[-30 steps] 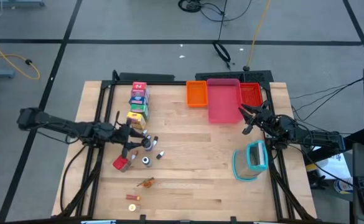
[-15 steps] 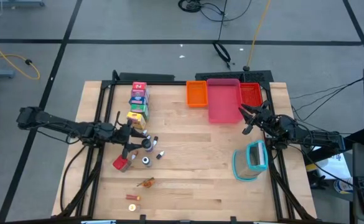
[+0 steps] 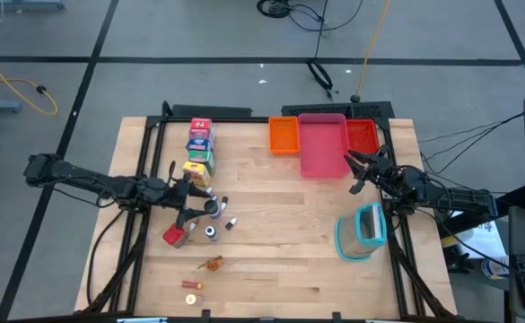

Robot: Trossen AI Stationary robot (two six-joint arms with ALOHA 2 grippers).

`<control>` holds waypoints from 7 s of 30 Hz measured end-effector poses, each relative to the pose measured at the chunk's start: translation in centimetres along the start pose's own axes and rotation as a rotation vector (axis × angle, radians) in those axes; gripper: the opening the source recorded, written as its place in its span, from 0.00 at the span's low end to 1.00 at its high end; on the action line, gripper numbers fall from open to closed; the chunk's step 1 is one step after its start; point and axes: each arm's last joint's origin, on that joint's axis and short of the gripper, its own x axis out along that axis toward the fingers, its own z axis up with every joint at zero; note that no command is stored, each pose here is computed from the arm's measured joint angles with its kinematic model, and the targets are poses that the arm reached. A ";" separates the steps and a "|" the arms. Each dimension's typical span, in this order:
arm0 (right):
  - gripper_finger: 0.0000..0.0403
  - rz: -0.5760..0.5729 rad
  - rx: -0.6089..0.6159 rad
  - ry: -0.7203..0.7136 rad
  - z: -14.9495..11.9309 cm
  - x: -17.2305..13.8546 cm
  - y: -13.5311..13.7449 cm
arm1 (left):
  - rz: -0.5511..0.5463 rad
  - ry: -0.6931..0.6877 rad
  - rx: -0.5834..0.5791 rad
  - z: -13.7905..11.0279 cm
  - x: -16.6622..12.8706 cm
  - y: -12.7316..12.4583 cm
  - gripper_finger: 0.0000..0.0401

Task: Pick & Place Kitchen Items
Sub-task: Put the purple spice bottle into the red bin

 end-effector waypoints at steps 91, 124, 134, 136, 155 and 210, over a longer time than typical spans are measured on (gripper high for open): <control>0.22 0.158 -0.037 0.138 3.9 5.3 1.8 | 0.035 -0.097 0.334 20.0 14.9 5.0 0.48; 0.62 0.399 -0.068 0.187 4.4 11.8 5.0 | 0.016 -0.103 0.350 23.7 19.5 7.8 0.48; 0.59 0.400 -0.073 0.186 3.5 14.2 6.1 | 0.014 -0.101 0.350 23.7 19.5 7.7 0.48; 0.59 0.399 -0.074 0.176 3.9 14.8 6.3 | 0.014 -0.094 0.348 23.6 19.5 7.7 0.48; 0.37 0.370 -0.092 0.232 3.8 15.5 6.1 | 0.081 -0.068 0.328 23.4 19.5 7.9 0.50; 0.37 -0.533 -0.015 0.243 -2.8 5.3 -8.4 | 0.344 0.183 0.234 22.2 17.2 9.7 0.62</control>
